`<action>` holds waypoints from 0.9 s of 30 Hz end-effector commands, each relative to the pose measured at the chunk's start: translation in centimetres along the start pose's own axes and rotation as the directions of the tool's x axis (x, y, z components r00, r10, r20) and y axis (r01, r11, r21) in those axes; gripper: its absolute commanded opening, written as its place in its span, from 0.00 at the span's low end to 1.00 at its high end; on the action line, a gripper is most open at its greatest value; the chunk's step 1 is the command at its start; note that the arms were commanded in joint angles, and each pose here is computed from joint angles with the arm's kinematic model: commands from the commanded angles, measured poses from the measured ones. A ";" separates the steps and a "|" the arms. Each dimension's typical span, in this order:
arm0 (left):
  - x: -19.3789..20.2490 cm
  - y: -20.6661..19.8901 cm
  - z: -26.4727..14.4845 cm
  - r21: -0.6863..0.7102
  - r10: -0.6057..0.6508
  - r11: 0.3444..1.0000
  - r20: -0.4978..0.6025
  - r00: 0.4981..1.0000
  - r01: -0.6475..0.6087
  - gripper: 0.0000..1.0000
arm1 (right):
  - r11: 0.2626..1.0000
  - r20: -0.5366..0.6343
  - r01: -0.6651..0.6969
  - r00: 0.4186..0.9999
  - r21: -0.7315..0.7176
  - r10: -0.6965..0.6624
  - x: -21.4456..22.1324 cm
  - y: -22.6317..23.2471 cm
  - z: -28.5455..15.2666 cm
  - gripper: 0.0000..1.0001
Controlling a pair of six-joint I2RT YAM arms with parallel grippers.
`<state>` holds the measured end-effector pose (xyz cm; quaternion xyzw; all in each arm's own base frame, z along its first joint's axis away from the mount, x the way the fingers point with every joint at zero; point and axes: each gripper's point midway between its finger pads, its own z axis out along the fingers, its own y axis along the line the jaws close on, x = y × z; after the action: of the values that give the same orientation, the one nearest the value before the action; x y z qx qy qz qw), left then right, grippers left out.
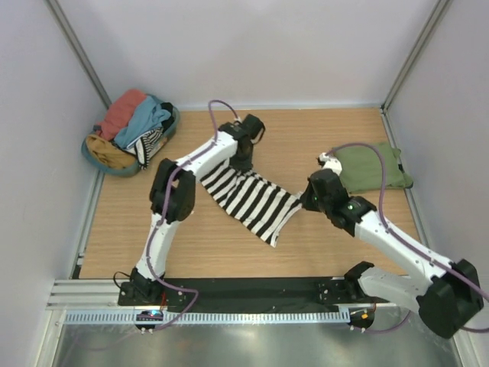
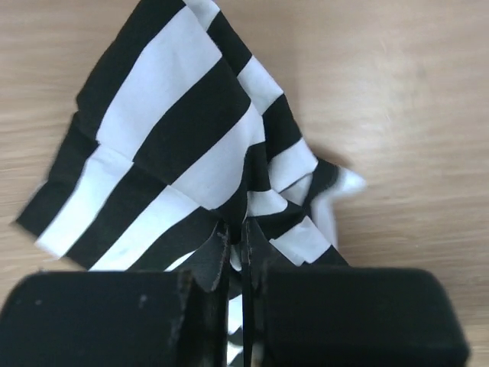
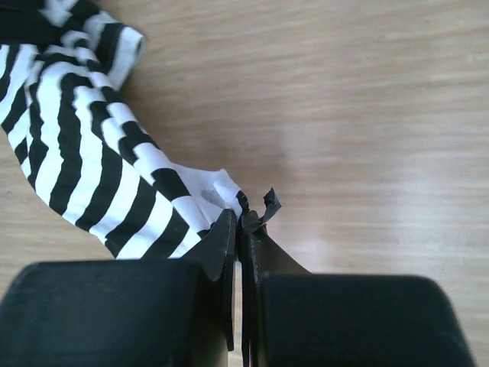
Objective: Fold and stack the tank tops
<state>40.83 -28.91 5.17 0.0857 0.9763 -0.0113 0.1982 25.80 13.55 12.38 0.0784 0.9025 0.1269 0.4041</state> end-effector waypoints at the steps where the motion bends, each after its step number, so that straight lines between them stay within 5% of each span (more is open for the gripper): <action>1: -9.1 4.7 -11.1 0.005 -0.164 0.985 0.361 0.918 0.174 0.00 | 1.000 0.082 0.011 0.997 0.008 -0.012 -5.5 2.4 1.9 0.01; 6: -12.4 9.2 -21.3 0.004 -0.288 0.937 0.574 0.766 0.349 0.00 | 0.990 0.167 0.009 0.986 -0.140 0.015 -15.4 9.1 0.6 0.01; 8: -11.7 11.1 -25.8 0.058 -0.346 0.909 0.658 0.669 0.413 0.00 | 0.978 0.227 0.017 0.973 -0.206 0.031 -17.7 10.6 -1.6 0.01; 11: -7.9 12.3 -27.3 0.209 -0.470 0.853 0.706 0.529 0.478 0.02 | 0.982 0.272 0.022 0.962 -0.187 0.030 -18.4 9.8 -3.0 0.01; 13: -5.0 12.3 -26.1 0.299 -0.548 0.813 0.683 0.483 0.499 0.28 | 0.987 0.247 0.026 0.969 -0.156 0.013 -17.0 8.7 -2.6 0.01; 14: -2.1 12.3 -22.1 0.306 -0.587 0.786 0.642 0.493 0.537 0.49 | 0.990 0.232 0.025 0.973 -0.140 0.008 -16.1 8.0 -2.2 0.01; 15: -0.6 12.9 -22.8 0.347 -0.620 0.762 0.635 0.461 0.548 0.77 | 0.994 0.208 0.021 0.978 -0.111 0.003 -14.4 6.7 -1.7 0.01; 16: 2.0 13.4 -20.0 0.302 -0.614 0.763 0.613 0.496 0.571 0.84 | 0.995 0.201 0.013 0.980 -0.099 0.007 -13.7 6.1 -1.5 0.01; 18: 3.4 14.1 -20.2 0.319 -0.624 0.753 0.623 0.471 0.576 0.94 | 0.996 0.173 0.009 0.985 -0.083 0.005 -11.6 4.8 -1.2 0.01; 22: 5.4 15.5 -20.8 0.197 -0.545 0.803 0.625 0.559 0.562 0.95 | 0.998 0.116 0.007 0.993 -0.055 -0.001 -8.4 2.9 -1.2 0.01; 27: 5.5 14.6 -21.8 0.216 -0.504 0.848 0.612 0.609 0.484 0.95 | 1.000 0.078 -0.010 0.997 -0.020 0.011 -4.6 0.4 -1.2 0.01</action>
<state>29.53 -11.99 19.69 -0.2025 0.8515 -0.0773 0.4775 28.45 13.47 15.36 0.0640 0.9003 0.1275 0.4113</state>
